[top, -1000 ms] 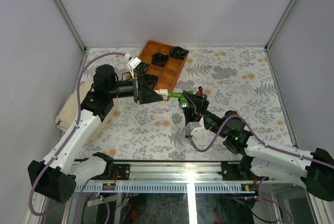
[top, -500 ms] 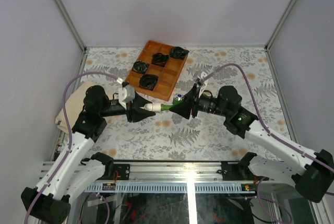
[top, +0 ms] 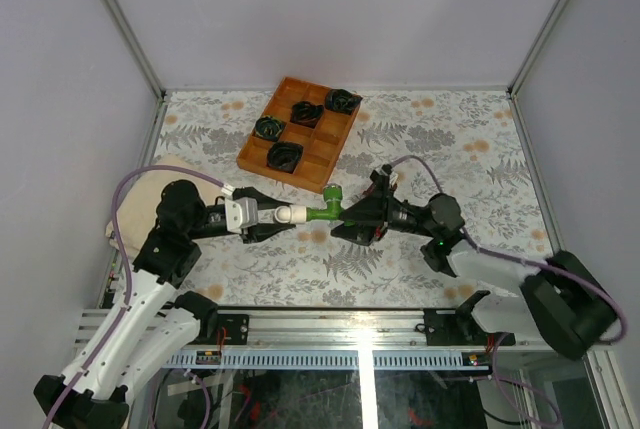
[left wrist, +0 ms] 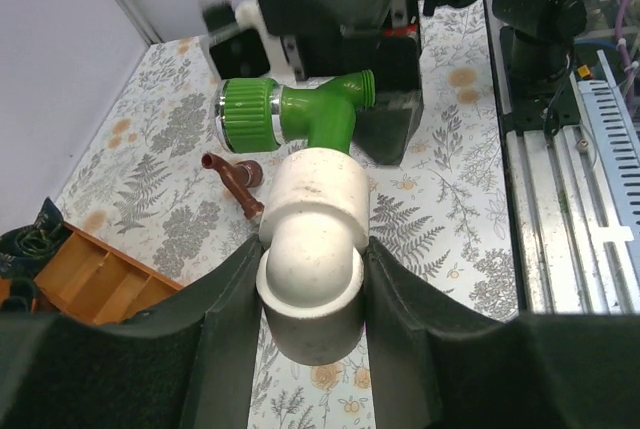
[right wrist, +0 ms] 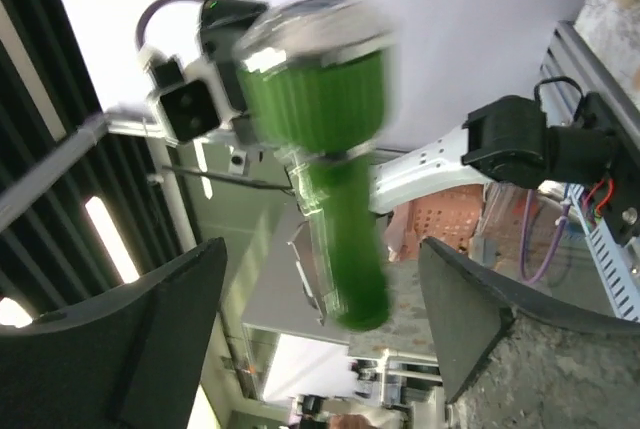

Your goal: Install the water faucets

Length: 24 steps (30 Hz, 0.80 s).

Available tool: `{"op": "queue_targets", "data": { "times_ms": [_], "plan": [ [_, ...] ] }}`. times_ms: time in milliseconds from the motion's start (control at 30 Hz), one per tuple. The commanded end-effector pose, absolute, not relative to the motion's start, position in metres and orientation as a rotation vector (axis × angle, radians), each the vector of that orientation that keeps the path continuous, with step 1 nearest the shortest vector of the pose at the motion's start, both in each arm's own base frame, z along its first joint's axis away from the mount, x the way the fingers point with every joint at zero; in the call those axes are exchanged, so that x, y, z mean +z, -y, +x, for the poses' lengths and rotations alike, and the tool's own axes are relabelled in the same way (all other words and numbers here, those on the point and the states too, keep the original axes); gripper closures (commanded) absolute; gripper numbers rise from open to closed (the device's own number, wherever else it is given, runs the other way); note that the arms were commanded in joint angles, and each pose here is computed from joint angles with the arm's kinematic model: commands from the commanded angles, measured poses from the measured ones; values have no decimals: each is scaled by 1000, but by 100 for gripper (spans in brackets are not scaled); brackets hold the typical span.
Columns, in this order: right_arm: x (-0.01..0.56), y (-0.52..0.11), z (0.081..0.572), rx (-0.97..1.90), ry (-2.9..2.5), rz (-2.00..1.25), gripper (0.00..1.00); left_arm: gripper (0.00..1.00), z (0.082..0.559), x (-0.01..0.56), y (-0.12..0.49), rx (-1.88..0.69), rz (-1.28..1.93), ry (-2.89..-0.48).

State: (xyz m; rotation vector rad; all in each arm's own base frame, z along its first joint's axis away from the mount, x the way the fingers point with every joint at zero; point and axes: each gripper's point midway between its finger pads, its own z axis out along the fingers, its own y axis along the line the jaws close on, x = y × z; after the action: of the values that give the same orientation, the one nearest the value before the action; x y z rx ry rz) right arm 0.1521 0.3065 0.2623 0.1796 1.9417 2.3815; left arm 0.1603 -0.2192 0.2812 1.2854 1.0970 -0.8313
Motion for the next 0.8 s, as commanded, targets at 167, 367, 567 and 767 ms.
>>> {"op": "queue_targets", "data": {
  "times_ms": [167, 367, 567, 767],
  "plan": [
    [274, -241, 195, 1172, -1705, -279, 8, 100, 165, 344, 223, -969, 1042, -1155],
    [303, -210, 183, 742, -1103, -685, 0, 100, 158, 365, 229, -1148, 951, -1211],
    [339, -232, 175, 694, -890, -881, 1, 100, 156, 364, 238, -1338, 907, -1367],
    [348, -259, 185, 804, -862, -872, 0, 100, 158, 355, 243, -1414, 901, -1419]
  ]
}}
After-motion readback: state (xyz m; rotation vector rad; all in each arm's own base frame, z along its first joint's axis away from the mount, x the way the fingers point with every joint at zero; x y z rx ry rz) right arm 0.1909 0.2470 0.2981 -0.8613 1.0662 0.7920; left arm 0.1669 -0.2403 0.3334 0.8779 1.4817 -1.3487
